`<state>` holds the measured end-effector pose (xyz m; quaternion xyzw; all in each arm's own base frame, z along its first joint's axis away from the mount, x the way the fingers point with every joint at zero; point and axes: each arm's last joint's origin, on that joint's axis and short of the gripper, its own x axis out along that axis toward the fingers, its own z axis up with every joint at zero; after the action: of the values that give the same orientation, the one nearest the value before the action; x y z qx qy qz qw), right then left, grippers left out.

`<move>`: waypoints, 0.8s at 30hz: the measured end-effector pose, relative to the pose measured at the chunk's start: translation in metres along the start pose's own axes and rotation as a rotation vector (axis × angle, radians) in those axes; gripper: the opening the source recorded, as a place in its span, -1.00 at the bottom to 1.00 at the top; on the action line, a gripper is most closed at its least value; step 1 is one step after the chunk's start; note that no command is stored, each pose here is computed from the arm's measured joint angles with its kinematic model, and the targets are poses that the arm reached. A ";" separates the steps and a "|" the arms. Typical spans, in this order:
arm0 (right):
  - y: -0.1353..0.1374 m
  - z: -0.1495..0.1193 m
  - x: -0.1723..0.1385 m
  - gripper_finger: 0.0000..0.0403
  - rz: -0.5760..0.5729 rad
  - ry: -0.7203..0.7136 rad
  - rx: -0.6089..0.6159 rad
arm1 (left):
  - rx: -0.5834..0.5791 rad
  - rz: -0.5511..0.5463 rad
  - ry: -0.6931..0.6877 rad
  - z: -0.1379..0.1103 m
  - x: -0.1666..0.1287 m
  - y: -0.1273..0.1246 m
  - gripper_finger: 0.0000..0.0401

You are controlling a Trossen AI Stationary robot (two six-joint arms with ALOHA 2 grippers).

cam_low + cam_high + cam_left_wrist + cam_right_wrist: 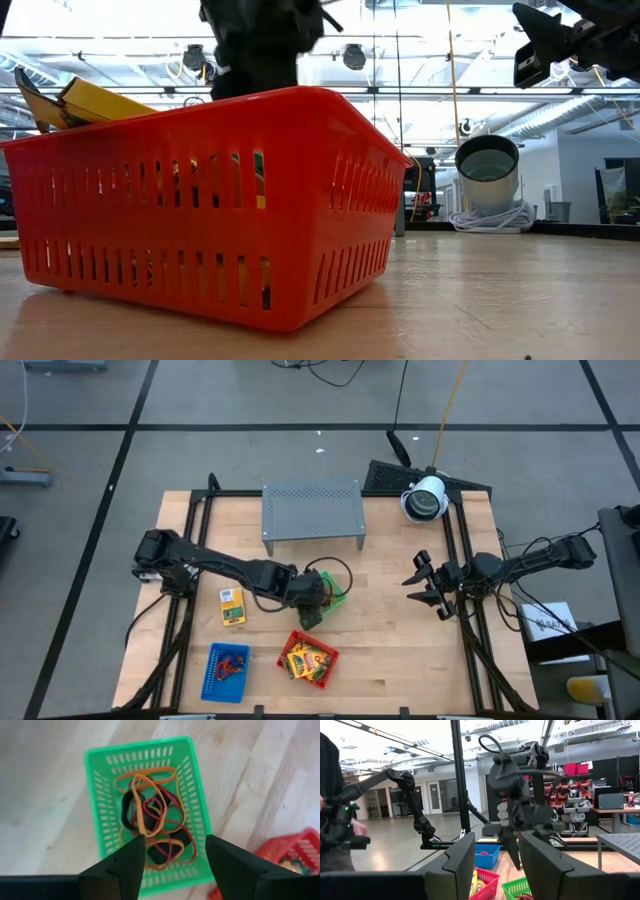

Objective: Pick & Place Office Desk Supplies
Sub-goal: Put the blue basket on the shelf

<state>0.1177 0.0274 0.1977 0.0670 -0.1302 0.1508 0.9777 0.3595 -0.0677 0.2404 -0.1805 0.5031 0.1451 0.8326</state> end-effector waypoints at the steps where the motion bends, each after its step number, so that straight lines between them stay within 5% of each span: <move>1: 0.000 0.000 0.000 -0.30 0.000 0.001 0.000 | 0.012 0.007 -0.004 -0.002 -0.007 0.000 0.08; 11: 0.000 0.000 0.000 -0.30 0.000 0.001 0.000 | -0.023 0.044 0.169 -0.034 -0.064 0.010 0.09; 24: 0.000 0.000 0.000 -0.30 0.000 0.001 0.000 | -0.021 0.013 0.380 -0.069 -0.099 0.006 0.09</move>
<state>0.1177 0.0274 0.1976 0.0670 -0.1299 0.1508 0.9777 0.2575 -0.0989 0.2981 -0.2099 0.6511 0.1187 0.7197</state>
